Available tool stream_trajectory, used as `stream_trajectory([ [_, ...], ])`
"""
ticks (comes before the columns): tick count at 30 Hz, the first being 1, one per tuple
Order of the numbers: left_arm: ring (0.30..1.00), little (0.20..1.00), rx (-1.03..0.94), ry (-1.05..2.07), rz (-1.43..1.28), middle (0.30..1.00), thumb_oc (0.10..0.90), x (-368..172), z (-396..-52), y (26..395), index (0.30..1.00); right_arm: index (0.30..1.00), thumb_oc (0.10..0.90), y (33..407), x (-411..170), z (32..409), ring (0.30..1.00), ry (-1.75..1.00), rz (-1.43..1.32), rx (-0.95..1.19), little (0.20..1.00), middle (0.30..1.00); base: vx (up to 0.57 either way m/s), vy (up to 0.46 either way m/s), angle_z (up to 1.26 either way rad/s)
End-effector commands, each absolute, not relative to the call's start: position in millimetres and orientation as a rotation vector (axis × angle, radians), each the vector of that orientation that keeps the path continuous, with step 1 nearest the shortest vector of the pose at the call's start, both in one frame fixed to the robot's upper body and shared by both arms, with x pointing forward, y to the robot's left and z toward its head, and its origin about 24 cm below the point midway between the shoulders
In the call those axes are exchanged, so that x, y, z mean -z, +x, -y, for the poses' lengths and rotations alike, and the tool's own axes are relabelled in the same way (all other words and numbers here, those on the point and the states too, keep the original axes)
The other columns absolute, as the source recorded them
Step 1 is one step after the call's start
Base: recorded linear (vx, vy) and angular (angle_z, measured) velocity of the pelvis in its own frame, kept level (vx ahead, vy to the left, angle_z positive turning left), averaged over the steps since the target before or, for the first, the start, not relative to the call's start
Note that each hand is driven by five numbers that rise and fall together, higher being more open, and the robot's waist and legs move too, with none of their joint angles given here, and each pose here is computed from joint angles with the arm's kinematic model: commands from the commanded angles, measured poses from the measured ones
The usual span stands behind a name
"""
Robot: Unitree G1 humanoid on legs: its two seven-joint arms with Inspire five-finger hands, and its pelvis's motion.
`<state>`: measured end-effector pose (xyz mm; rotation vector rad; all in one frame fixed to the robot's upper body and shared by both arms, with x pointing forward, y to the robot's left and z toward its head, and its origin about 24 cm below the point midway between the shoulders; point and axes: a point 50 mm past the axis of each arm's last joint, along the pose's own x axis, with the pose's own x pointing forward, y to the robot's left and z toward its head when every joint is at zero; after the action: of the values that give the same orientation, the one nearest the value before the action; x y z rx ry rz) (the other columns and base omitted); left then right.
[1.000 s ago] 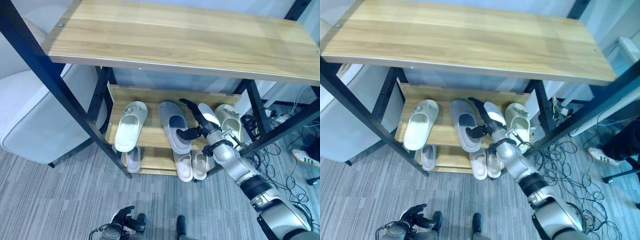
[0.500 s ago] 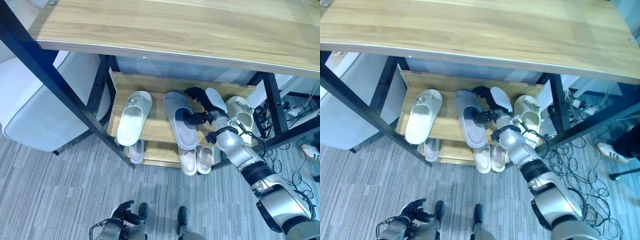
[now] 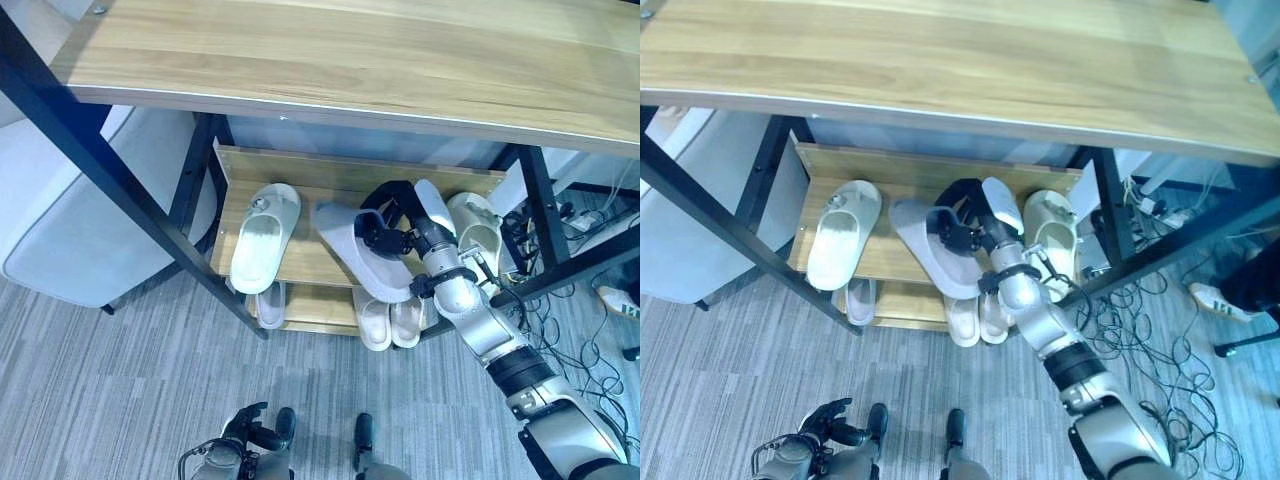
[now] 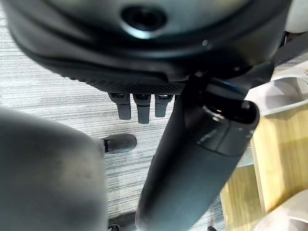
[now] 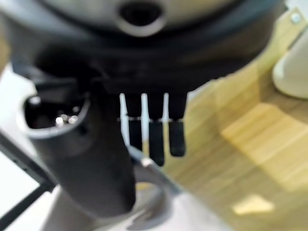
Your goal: Arrange the slippers neatly on the shoe rack.
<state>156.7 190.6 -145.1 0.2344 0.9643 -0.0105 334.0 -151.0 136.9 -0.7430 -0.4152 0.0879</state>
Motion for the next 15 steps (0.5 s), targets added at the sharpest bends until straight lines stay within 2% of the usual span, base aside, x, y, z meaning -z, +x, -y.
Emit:
stream_trajectory([
  [1, 0.9, 0.9, 0.048, 0.233, -0.991, 0.9, 0.8, 152.4, -176.0, 144.5, 0.9, 0.3, 0.4, 306.9, -201.1, 134.9, 0.3, -0.571, 0.77, -0.084, 0.3, 0.3, 0.0, 0.0, 0.0],
  [9, 0.9, 0.9, 0.069, 0.232, -0.962, 0.9, 0.8, 149.6, -173.6, 149.6, 0.9, 0.3, 0.4, 264.3, -218.1, 116.2, 0.3, -0.46, 0.923, -0.216, 0.3, 0.3, -0.02, -0.031, -0.1],
  [15, 0.9, 0.9, 0.084, 0.221, -0.813, 0.9, 0.8, 130.8, -169.0, 184.2, 0.9, 0.3, 0.4, 242.7, -241.6, 96.3, 0.3, -0.352, 1.067, -0.318, 0.3, 0.3, -0.16, -0.063, -0.02],
])
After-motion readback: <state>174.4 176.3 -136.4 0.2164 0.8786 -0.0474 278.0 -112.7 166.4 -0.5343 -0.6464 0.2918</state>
